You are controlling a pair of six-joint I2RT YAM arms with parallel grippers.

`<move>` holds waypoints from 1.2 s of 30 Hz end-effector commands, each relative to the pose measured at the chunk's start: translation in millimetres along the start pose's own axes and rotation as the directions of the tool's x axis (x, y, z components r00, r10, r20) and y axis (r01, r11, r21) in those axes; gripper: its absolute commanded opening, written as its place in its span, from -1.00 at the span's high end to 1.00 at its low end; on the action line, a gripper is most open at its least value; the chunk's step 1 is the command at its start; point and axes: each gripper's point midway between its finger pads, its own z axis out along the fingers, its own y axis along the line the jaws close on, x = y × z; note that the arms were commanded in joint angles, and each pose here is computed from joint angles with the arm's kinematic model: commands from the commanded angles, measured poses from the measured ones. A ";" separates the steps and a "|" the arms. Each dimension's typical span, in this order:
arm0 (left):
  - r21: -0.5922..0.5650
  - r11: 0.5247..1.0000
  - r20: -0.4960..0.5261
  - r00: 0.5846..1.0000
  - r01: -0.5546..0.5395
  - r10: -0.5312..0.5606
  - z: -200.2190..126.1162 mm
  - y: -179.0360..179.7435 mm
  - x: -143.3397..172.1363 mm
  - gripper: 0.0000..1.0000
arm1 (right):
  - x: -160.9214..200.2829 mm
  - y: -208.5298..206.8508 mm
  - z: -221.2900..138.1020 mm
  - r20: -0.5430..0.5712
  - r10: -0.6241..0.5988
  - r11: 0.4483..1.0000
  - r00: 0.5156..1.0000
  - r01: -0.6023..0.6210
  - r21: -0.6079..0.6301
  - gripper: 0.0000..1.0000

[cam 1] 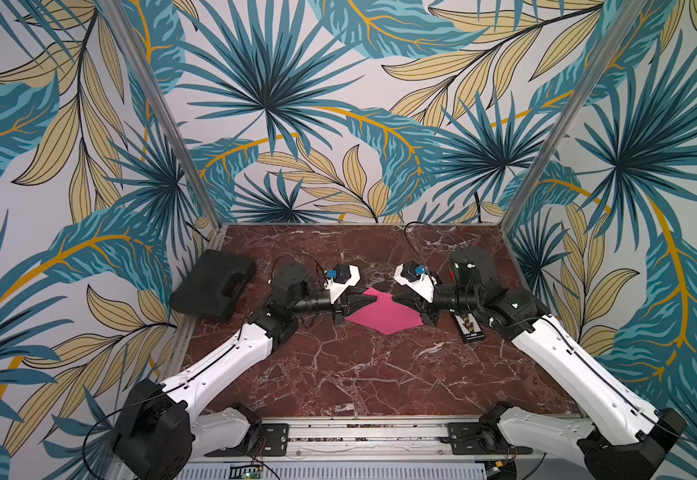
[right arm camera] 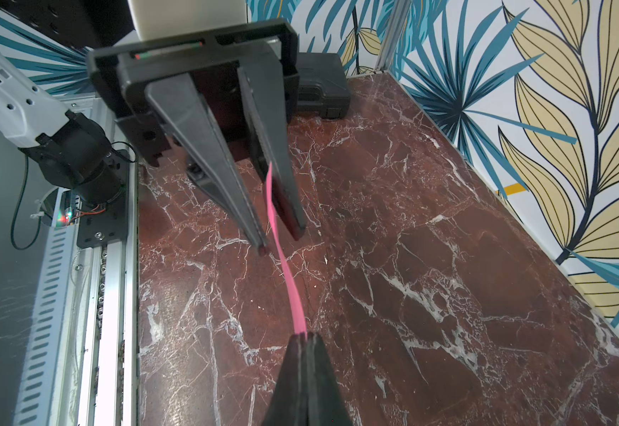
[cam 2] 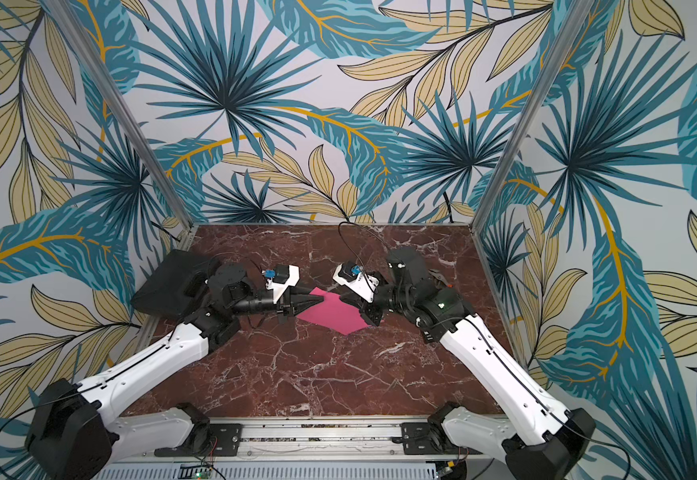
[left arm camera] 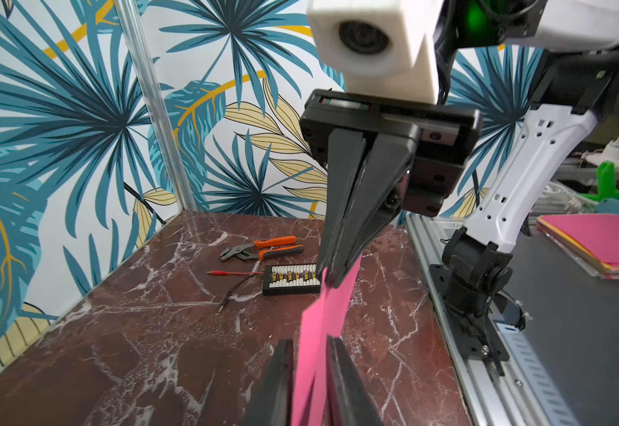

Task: Fold the square paper diagonally
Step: Pick up the paper from the center of the board, then fold the paper at the center of the board.

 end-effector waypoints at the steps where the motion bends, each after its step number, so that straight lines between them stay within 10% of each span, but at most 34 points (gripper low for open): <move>1: 0.020 0.999 0.029 0.999 -0.025 0.024 -1.9 -6.6 -7.8 0.80 | 1.8 6.1 3.7 0.015 0.020 0.999 1.000 -0.020 -0.028 1.00; 5: 0.014 1.000 0.031 0.999 -0.023 0.022 -4.4 -8.4 -10.6 1.00 | -3.1 5.7 3.8 0.044 0.043 0.999 0.998 -0.042 -0.028 1.00; 11: -0.040 0.999 -0.002 0.999 0.033 -0.033 -17.8 -12.2 -32.0 1.00 | -2.4 -22.9 -20.6 0.051 -0.002 0.977 0.999 -0.009 0.211 -0.20; 18: -0.116 0.991 -0.045 0.996 0.071 -0.077 -45.8 -26.9 -77.0 1.00 | -16.0 -37.0 -65.0 0.176 -0.187 0.881 0.966 0.086 0.465 -0.93; 26: -0.198 0.958 -0.030 0.976 0.205 -0.215 -68.7 -34.2 -128.3 1.00 | -17.4 -21.5 -77.2 0.317 -0.407 0.801 0.857 0.169 0.574 -0.99; 36: -0.164 0.952 0.028 0.966 0.258 -0.257 -77.5 -51.5 -162.9 1.00 | -1.4 -32.1 -39.2 0.392 -0.366 0.808 0.844 0.079 0.584 -0.99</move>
